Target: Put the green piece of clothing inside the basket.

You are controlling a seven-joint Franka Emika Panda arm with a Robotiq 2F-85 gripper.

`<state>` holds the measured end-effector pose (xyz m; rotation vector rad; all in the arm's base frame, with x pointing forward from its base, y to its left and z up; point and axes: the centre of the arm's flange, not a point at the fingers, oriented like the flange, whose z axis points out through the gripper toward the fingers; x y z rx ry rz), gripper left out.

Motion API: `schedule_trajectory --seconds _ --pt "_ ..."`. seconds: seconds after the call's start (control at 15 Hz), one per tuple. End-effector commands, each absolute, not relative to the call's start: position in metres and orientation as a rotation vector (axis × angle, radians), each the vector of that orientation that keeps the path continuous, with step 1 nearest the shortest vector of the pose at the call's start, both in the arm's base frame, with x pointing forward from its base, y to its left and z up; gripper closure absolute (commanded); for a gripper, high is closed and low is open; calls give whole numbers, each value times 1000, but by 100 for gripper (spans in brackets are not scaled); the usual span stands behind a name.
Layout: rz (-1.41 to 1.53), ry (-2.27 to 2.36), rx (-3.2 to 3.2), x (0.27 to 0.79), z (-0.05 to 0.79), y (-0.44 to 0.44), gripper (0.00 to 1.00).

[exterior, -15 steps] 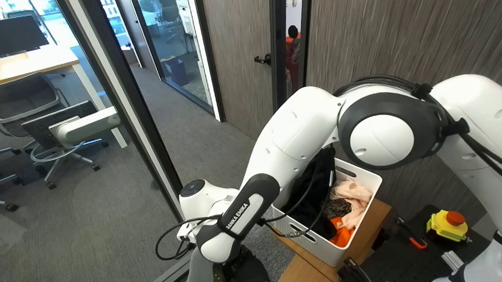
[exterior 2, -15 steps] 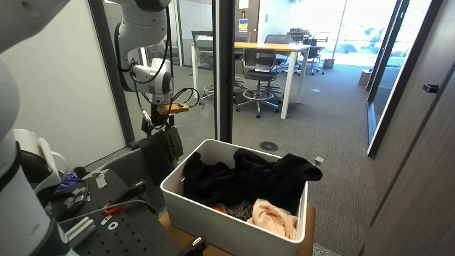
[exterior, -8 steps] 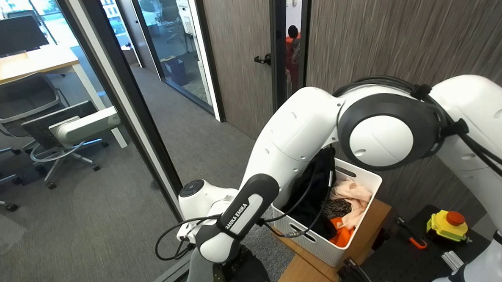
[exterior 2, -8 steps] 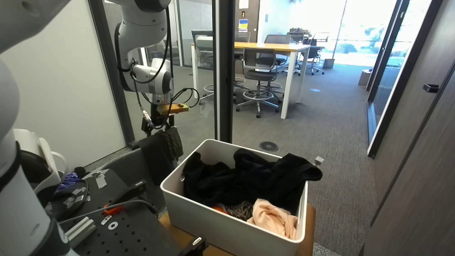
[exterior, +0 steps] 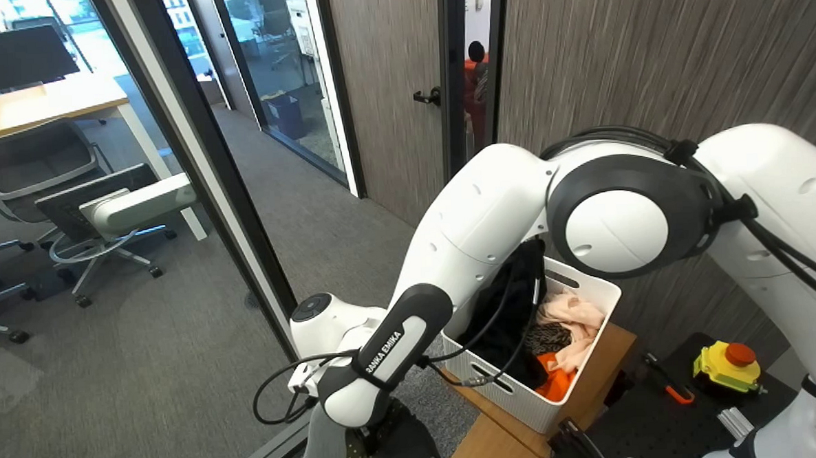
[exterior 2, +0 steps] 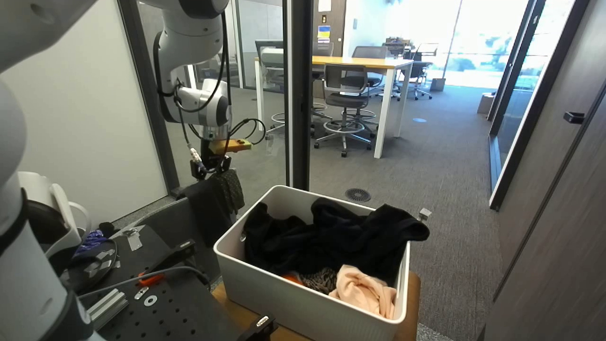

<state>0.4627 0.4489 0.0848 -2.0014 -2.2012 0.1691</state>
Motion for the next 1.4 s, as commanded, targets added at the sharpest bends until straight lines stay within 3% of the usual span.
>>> schedule_trajectory --seconds 0.0,0.27,0.4,1.33 --pt "179 -2229 -1990 468 81 452 65" --pt "185 -2230 -1987 468 79 451 93" --pt "185 -2231 -1988 468 79 451 97" --pt "287 -2239 -1979 474 127 437 93"
